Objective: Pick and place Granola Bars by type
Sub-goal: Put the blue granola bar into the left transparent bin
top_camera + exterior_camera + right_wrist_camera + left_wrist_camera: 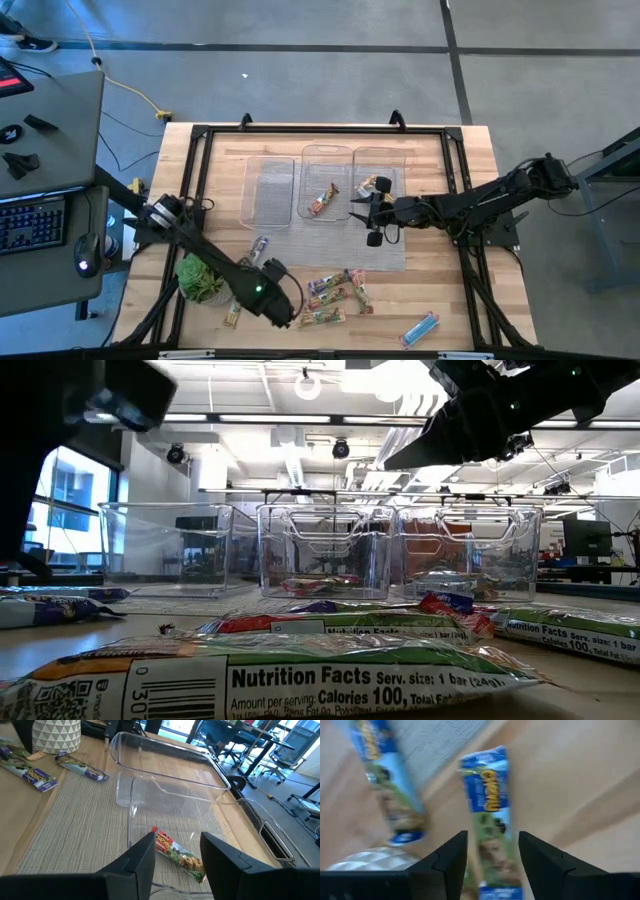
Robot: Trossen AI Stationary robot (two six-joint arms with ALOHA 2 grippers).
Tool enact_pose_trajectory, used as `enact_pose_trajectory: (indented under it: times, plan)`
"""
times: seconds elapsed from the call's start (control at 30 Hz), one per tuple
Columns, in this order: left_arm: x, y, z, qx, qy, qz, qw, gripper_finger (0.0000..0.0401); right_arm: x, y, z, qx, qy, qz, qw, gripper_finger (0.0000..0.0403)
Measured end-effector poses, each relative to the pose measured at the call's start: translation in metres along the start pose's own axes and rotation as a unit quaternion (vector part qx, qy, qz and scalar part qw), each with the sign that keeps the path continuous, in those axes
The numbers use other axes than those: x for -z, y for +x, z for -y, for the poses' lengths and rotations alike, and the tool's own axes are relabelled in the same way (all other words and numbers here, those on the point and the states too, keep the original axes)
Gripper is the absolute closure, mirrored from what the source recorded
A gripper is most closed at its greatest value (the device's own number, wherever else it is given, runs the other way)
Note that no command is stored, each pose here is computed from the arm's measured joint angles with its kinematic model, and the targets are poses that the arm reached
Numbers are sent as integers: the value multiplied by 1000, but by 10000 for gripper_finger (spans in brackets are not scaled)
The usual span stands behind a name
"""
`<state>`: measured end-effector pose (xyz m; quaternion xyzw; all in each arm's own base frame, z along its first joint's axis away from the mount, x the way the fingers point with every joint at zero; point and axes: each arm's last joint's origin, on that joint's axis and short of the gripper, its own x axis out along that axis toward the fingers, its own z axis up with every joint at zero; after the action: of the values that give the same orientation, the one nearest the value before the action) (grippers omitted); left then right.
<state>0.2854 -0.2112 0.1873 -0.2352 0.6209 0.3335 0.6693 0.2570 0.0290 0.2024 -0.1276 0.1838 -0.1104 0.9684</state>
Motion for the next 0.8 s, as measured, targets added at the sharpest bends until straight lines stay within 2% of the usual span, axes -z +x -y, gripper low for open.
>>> enact_pose_trajectory:
  times: [0.07,0.2,0.4,0.53,0.63,0.8]
  plan:
    - [4,5,-3,-20,4,5,1000,231,0,0,0,-1,0,0,1000,263]
    - [8,10,-2,-3,18,-20,1000,225,0,0,0,-1,0,0,1000,263]
    - [9,18,-6,-16,25,-15,999,184,0,0,0,-1,0,0,1000,263]
    - [9,23,-5,-2,26,-11,1000,165,0,0,0,-1,0,0,1000,263]
    - [10,28,-2,19,23,-13,999,162,0,0,0,-1,0,0,1000,263]
    - [10,30,-3,13,10,-15,1000,165,0,0,0,-1,0,0,1000,263]
